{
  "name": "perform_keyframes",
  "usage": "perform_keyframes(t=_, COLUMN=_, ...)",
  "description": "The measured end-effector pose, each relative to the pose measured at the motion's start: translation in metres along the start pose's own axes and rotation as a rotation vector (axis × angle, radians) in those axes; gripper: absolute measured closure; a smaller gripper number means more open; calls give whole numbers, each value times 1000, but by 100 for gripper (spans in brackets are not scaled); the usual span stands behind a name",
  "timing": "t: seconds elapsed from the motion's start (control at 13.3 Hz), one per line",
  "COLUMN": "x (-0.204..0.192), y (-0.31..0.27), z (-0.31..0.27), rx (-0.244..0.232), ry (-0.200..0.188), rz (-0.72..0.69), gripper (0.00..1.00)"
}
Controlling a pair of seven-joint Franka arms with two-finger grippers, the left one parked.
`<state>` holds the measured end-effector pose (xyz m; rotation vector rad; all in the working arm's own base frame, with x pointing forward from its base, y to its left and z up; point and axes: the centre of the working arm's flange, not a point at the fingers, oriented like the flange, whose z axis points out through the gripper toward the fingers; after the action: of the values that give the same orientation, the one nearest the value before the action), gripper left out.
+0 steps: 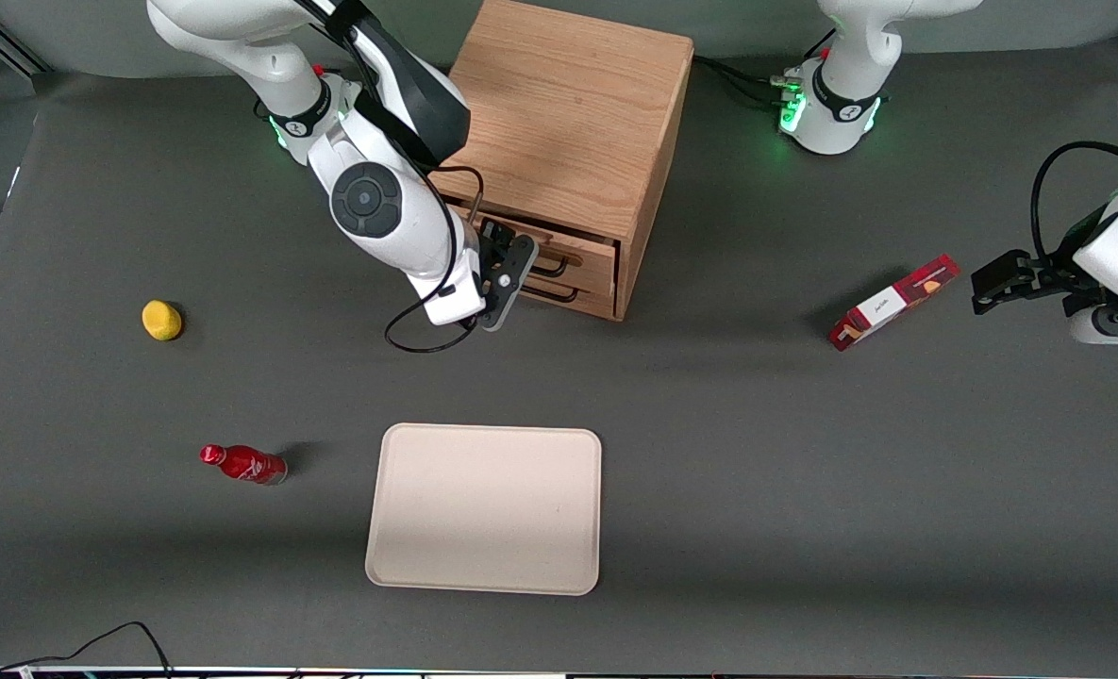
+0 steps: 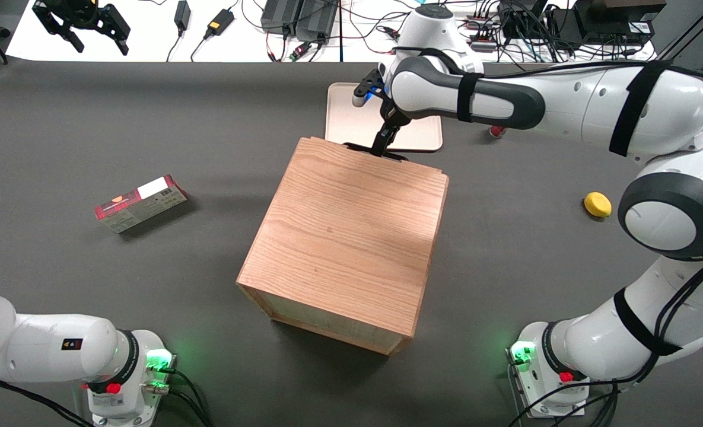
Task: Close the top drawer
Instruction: 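Push the open wooden drawer into the cabinet with the right gripper, then press the drawer front flush with the right gripper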
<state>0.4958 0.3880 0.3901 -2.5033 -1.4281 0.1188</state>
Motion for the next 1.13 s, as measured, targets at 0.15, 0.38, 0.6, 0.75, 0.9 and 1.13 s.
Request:
perform_keyframes(t=0.15, x=0, y=-5, z=0, rx=0, ry=-1, rz=0, gripper=0)
perform_keyframes(t=0.38, x=0, y=-5, z=0, rx=-1, ry=0, rz=1, gripper=0)
perform_keyframes(t=0.6, x=0, y=-6, z=0, rx=-1, ry=0, rz=23, gripper=0)
perform_keyframes(t=0.75, x=0, y=-7, z=-1, rx=-2, ry=2, rz=32, gripper=0)
perform_keyframes(t=0.9, x=2, y=-13, z=-7, rx=5, ry=15, rz=36, gripper=0)
perform_keyframes(t=1.13, x=2, y=-16, z=-16, rx=2, ry=28, rz=42, gripper=0)
